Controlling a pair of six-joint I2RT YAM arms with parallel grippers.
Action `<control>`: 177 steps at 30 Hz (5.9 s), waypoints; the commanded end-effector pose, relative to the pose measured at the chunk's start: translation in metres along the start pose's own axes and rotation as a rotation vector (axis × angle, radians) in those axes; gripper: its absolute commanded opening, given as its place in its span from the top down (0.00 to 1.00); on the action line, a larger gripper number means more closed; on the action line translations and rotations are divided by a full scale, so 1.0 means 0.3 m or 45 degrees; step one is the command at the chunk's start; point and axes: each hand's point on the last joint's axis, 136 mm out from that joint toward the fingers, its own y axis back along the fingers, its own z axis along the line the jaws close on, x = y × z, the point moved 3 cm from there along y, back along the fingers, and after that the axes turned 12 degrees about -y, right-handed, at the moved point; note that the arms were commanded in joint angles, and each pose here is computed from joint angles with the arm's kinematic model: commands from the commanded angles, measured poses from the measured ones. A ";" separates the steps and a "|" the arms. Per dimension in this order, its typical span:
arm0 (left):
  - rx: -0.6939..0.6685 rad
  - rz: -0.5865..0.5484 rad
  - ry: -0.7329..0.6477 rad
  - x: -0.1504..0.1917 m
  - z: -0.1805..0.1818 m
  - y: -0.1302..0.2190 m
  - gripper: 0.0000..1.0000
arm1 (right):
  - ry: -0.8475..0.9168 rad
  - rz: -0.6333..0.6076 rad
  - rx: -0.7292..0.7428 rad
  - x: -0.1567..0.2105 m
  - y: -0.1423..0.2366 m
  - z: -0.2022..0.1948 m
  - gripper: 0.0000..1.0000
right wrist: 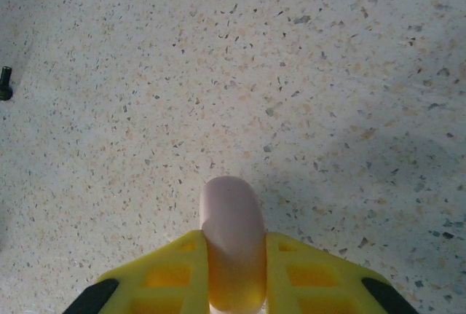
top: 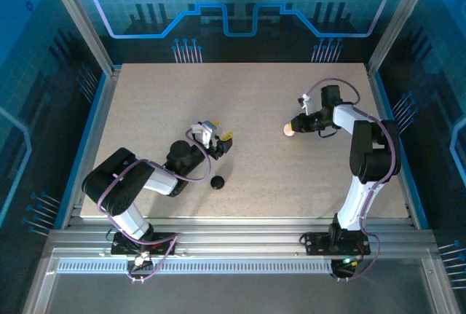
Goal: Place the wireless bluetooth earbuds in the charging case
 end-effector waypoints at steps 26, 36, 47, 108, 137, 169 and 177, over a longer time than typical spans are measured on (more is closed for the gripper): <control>-0.174 0.195 0.213 0.030 0.058 0.125 0.41 | -0.071 -0.141 0.103 0.017 0.148 -0.024 0.65; -0.204 0.770 0.533 0.048 0.013 0.234 0.41 | 0.253 -0.365 0.084 0.030 0.290 0.312 0.63; -0.212 1.672 0.658 0.153 -0.149 0.379 0.38 | 0.473 -0.690 -0.123 0.107 0.485 0.582 0.54; 0.719 1.200 -0.172 -0.030 -0.360 0.115 0.68 | 0.192 -0.133 -0.349 0.342 0.418 0.595 0.29; 0.989 0.582 -1.001 -0.142 -0.430 0.173 0.71 | 0.001 0.525 -0.688 0.495 0.234 0.742 0.42; 0.898 0.531 -0.926 -0.180 -0.435 0.133 0.71 | 0.015 0.496 -0.674 0.538 0.143 0.788 0.70; 0.805 0.541 -0.915 -0.180 -0.413 0.106 0.38 | 0.102 0.341 -0.646 0.513 0.190 0.784 0.79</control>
